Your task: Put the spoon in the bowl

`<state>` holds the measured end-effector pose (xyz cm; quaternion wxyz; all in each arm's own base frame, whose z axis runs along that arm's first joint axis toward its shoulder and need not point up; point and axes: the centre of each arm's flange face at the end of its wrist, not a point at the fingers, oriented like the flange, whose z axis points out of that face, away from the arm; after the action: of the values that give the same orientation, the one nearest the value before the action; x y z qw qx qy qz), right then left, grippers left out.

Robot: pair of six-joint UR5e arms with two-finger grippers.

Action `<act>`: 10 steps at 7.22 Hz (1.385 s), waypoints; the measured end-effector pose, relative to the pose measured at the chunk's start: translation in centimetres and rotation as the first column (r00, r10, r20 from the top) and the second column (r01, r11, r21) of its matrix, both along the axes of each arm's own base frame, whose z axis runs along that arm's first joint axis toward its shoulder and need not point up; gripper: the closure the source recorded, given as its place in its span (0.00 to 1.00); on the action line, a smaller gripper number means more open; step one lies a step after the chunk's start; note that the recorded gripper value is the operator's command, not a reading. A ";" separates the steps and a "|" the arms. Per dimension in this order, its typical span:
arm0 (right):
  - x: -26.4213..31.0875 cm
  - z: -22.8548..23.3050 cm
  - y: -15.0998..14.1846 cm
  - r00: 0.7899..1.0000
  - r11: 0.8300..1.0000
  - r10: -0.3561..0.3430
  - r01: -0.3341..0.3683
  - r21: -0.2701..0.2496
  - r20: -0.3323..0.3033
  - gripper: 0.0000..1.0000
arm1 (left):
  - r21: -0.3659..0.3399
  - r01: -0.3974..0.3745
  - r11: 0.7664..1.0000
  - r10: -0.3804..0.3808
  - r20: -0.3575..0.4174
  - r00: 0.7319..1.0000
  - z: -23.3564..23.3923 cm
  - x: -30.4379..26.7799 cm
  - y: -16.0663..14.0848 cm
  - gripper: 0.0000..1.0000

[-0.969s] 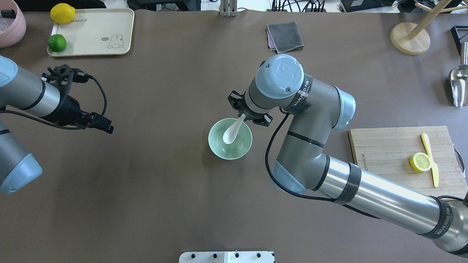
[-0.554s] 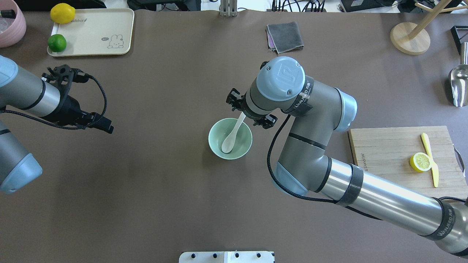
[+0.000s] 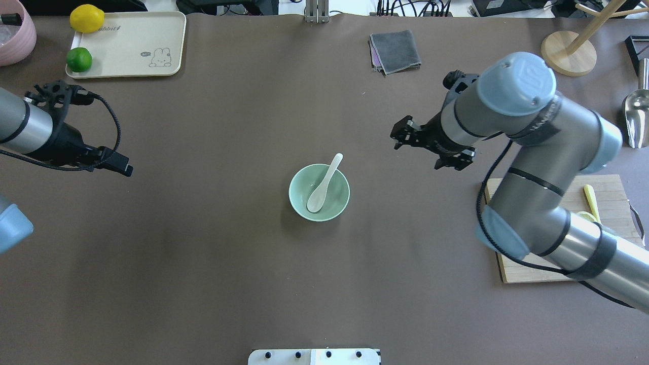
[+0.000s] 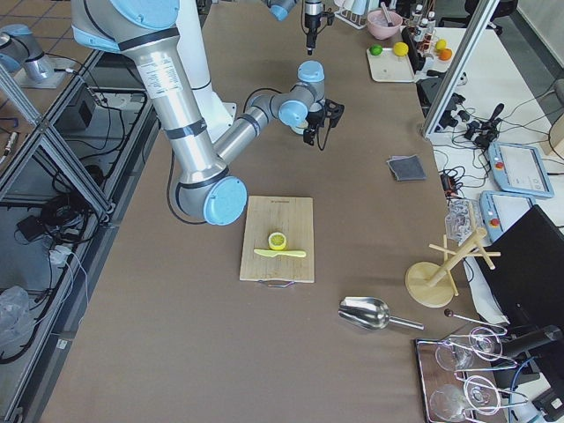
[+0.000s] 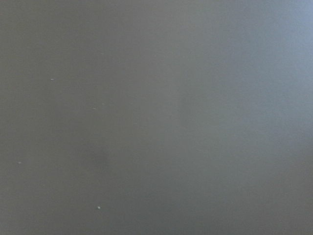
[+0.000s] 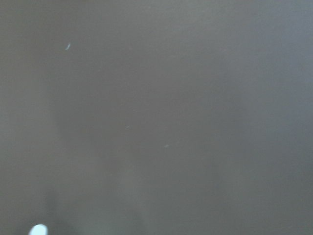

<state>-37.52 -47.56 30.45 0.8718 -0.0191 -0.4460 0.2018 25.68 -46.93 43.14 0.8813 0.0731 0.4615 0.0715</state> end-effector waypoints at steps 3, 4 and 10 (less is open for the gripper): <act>14.7 12.1 -0.1 0.985 0.987 -0.115 0.127 0.093 -0.130 0.00 | 0.083 -0.040 0.996 0.039 0.021 0.999 6.3 -12.3 -1.2 0.03; 19.4 15.6 0.3 0.974 0.977 -0.157 0.178 0.118 -0.162 0.00 | 0.105 -0.055 0.993 0.052 0.032 0.998 7.7 -16.1 -1.4 0.03; 40.6 32.4 2.6 0.910 0.893 -0.296 0.372 0.255 -0.289 0.00 | 0.049 -0.060 0.997 0.055 0.100 0.993 15.5 -28.9 0.2 0.03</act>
<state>3.09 -44.96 62.80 0.9337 0.0635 -0.3517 -0.0225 -3.27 -46.69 58.68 0.8983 0.0791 0.4173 0.1123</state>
